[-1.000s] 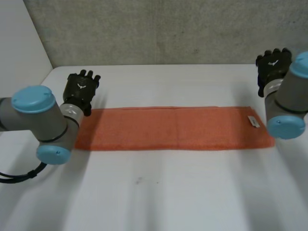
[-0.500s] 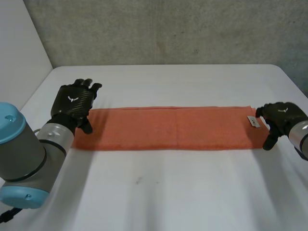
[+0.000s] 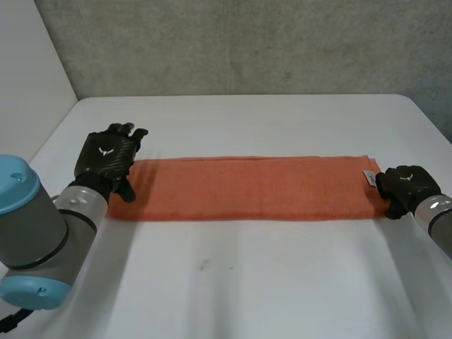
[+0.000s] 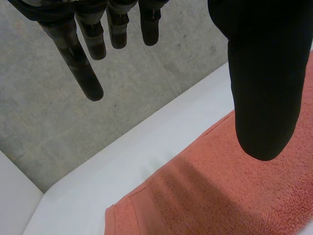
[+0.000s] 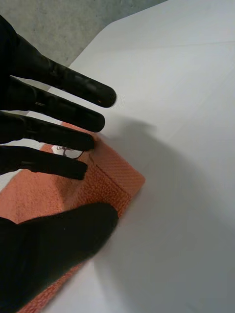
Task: Fold the laundry
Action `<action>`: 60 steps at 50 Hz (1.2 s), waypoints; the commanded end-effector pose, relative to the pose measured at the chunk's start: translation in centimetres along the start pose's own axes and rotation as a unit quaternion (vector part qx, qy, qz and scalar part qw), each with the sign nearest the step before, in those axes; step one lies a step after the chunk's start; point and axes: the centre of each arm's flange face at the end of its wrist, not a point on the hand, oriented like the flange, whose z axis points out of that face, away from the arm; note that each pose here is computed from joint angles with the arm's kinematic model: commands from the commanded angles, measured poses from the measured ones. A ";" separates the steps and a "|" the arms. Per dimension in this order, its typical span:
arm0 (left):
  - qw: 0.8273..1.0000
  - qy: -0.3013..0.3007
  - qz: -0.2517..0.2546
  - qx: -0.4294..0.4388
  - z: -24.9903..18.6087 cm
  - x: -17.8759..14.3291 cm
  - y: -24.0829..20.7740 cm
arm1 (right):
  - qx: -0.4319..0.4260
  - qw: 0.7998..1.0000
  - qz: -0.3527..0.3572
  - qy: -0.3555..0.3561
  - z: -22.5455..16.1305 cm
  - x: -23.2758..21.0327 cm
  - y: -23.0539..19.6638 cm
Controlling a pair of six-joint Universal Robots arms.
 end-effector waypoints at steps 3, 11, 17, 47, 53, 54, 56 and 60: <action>1.000 0.002 0.000 -0.002 -0.1 0.1 0.1 | -0.007 1.000 -0.019 0.003 0.6 0.3 0.6; 1.000 0.001 0.000 -0.004 -0.1 0.1 0.2 | -0.030 0.997 -0.024 0.060 1.6 3.6 1.6; 1.000 0.001 0.000 -0.006 -0.2 0.1 0.3 | -0.076 0.979 -0.031 0.188 1.6 10.8 2.5; 1.000 -0.006 -0.001 -0.003 -0.2 -0.2 0.1 | 0.309 0.926 -0.119 -0.184 -6.8 -21.4 -16.4; 1.000 -0.005 -0.001 -0.005 -0.3 -0.2 0.2 | 0.306 0.909 -0.138 -0.248 -7.4 -27.2 -14.1; 1.000 -0.004 -0.001 -0.005 -0.3 -0.1 0.2 | 0.298 0.906 -0.143 -0.263 -7.3 -28.7 -13.1; 1.000 -0.004 -0.001 -0.005 -0.3 -0.1 0.2 | 0.290 0.904 -0.148 -0.276 -7.2 -29.9 -12.1; 1.000 -0.003 -0.001 -0.004 -0.3 -0.1 0.2 | 0.272 0.906 -0.169 -0.278 -6.9 -30.8 -10.7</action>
